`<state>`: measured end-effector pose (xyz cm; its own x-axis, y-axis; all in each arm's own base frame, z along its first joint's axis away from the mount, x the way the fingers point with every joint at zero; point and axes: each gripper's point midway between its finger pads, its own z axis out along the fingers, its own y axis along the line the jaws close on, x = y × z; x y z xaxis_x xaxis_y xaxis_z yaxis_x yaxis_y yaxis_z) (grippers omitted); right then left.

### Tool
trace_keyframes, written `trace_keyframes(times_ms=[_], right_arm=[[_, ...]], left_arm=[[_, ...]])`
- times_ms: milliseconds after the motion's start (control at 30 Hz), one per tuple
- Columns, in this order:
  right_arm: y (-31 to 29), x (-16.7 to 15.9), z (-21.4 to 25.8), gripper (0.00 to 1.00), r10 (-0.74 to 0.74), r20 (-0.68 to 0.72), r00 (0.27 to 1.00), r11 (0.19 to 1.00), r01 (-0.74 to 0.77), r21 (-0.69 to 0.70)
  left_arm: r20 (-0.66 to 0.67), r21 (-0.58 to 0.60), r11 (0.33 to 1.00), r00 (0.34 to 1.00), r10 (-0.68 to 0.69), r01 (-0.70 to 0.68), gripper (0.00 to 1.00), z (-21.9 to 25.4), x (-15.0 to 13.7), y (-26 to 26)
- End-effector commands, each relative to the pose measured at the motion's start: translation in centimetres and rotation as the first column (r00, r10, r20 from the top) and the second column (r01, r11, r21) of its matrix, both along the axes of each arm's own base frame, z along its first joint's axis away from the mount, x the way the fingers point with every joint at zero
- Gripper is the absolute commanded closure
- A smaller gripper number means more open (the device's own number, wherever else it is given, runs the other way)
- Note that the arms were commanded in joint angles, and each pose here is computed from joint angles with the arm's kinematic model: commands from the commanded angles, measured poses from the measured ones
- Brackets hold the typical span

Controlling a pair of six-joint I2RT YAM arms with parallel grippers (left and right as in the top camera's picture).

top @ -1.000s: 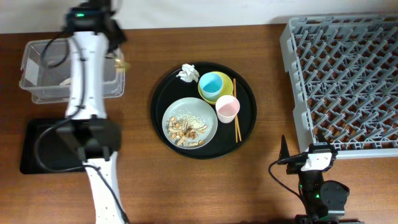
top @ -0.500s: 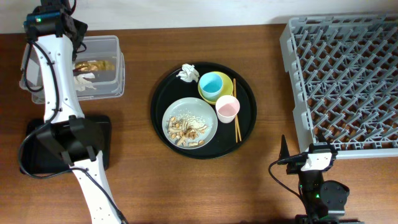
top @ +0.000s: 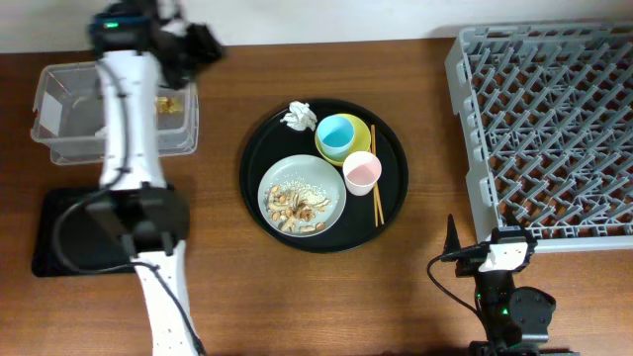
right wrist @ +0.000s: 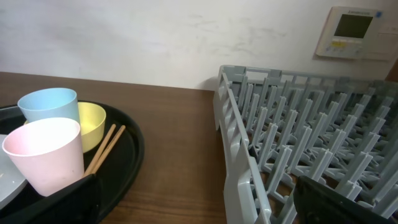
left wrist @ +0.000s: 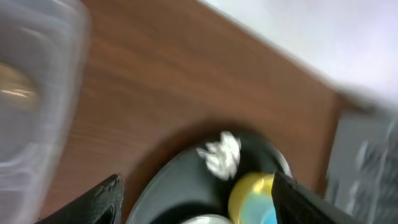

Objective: Sort waste into correct bins and load items into the dishwasher rack
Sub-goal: 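Reach the left gripper to the remaining white tissue and grasp it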

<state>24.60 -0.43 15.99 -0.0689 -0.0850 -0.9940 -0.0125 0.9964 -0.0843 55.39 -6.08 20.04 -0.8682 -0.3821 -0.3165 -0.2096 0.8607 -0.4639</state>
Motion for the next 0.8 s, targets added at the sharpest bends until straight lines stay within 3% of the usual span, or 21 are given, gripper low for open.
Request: trace_keyframes(times_ms=[0,167,333,767], right_arm=[[-0.2,0.0,-0.3,0.02,-0.010,-0.005,1.000,1.000,0.010,-0.007],[-0.2,0.0,-0.3,0.02,-0.010,-0.005,1.000,1.000,0.010,-0.007],[-0.2,0.0,-0.3,0.02,-0.010,-0.005,1.000,1.000,0.010,-0.007],[-0.2,0.0,-0.3,0.02,-0.010,-0.005,1.000,1.000,0.010,-0.007]], left_arm=[[-0.055,0.172,0.967,0.982,-0.179,0.186,0.18,-3.7,-1.1,-5.6],[-0.141,0.291,0.934,0.975,-0.173,0.208,0.20,-8.4,-2.1,-10.2],[-0.181,0.311,0.935,0.976,-0.117,0.170,0.38,-12.8,-2.2,-13.2],[-0.205,0.326,0.945,0.977,0.051,0.019,0.39,-18.8,-1.1,-13.6]])
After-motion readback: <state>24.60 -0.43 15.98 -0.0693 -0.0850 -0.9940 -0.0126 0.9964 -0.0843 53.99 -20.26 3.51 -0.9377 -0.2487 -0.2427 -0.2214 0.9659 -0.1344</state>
